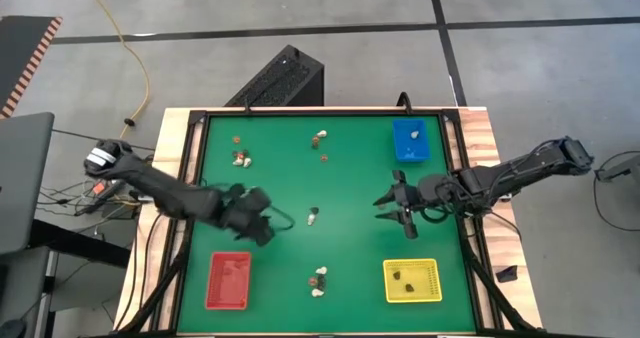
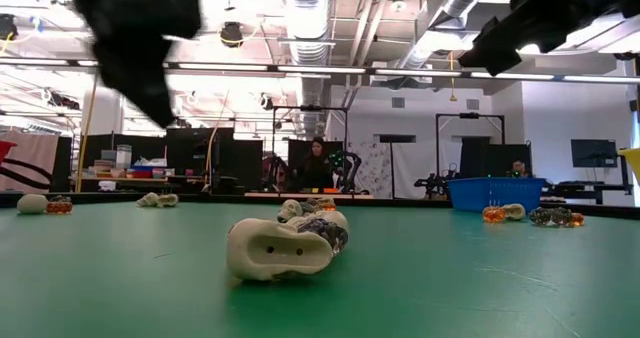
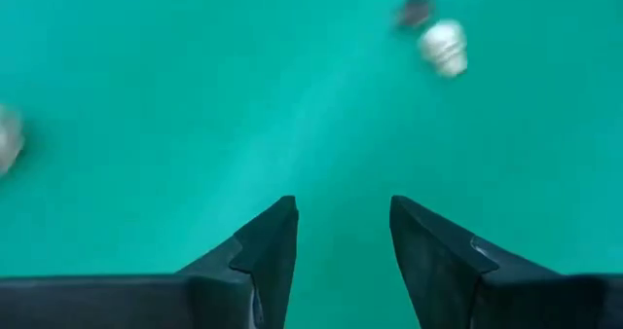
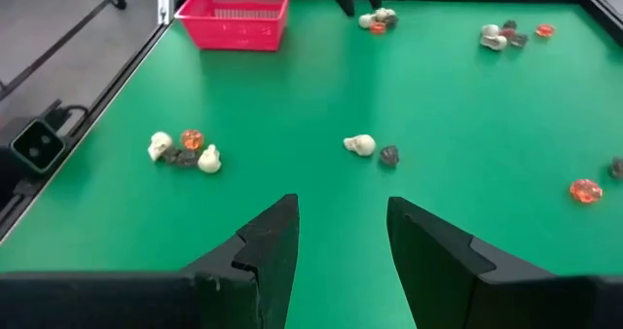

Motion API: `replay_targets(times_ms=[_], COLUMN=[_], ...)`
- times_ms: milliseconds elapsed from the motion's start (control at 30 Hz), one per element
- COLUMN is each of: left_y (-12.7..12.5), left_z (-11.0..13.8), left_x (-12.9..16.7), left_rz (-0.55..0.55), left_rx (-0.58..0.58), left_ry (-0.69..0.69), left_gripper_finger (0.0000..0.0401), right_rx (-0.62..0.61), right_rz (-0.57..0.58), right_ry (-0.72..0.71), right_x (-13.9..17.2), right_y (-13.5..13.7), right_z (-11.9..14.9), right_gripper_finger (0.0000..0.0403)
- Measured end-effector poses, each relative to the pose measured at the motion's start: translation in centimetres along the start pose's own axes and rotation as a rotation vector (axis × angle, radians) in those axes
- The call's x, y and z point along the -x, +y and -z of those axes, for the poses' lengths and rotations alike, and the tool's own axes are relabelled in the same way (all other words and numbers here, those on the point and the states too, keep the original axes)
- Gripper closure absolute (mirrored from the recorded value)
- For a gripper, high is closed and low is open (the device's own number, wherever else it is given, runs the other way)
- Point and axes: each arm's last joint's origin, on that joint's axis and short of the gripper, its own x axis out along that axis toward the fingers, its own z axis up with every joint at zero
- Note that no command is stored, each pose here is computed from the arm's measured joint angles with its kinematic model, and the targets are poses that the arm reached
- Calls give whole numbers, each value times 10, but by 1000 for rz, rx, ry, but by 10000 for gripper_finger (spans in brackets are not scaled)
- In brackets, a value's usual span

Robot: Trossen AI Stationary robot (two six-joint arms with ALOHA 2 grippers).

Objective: Sort Halloween decoration
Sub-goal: Put the white skull toy into the blue bin

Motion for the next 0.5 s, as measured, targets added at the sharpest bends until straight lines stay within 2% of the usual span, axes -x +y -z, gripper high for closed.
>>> replay_targets(times_ms=[100,200,267,367,500], left_y=[1,0,0,-2,-4], left_z=[-28,-49,-53,-49,-41], left_x=[-23,-47,-64,-86,-110], left_rz=[134,267,321,335,273], left_rx=[-81,-71,-54,-28,59], left_ry=[-52,-105,-91,-43,-8], left_gripper_finger=[257,259,260,260,260], right_rx=[-36,-42,-42,-41,-34], right_rz=[11,17,17,14,14], right_ry=[-1,0,-1,2,7], right_x=[0,0,0,0,0], right_y=[-2,-3,-3,-3,-3], right_z=[0,0,0,0,1], right_gripper_finger=[214,214,214,214,214])
